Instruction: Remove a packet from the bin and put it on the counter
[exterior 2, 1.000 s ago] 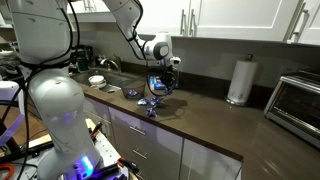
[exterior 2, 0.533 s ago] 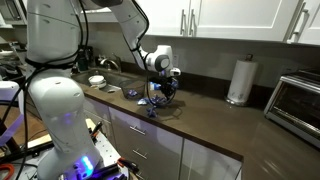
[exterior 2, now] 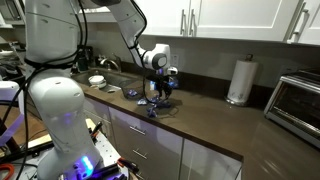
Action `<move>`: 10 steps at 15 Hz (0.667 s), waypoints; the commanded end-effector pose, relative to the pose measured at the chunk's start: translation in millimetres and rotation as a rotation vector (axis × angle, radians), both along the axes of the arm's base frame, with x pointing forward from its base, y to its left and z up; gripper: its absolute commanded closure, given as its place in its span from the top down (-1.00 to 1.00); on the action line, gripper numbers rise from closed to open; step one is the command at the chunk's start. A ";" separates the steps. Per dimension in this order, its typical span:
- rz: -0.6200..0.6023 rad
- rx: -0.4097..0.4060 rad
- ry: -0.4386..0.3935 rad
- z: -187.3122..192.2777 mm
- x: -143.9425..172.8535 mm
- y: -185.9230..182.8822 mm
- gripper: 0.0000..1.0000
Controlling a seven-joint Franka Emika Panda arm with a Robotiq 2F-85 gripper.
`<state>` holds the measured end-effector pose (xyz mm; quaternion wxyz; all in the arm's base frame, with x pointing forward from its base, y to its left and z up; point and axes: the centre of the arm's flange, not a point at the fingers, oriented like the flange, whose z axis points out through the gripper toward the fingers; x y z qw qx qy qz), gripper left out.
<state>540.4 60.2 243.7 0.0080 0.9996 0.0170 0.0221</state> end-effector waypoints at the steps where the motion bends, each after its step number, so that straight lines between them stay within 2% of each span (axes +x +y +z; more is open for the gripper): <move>1: 0.023 0.028 0.026 47.7 -16.1 11.3 0.77; 2: 0.026 0.030 0.037 55.4 -18.3 14.7 0.91; 4: 0.033 0.034 0.065 69.4 -23.7 21.7 1.00; 10: 0.083 0.080 0.172 94.4 -42.5 34.8 1.00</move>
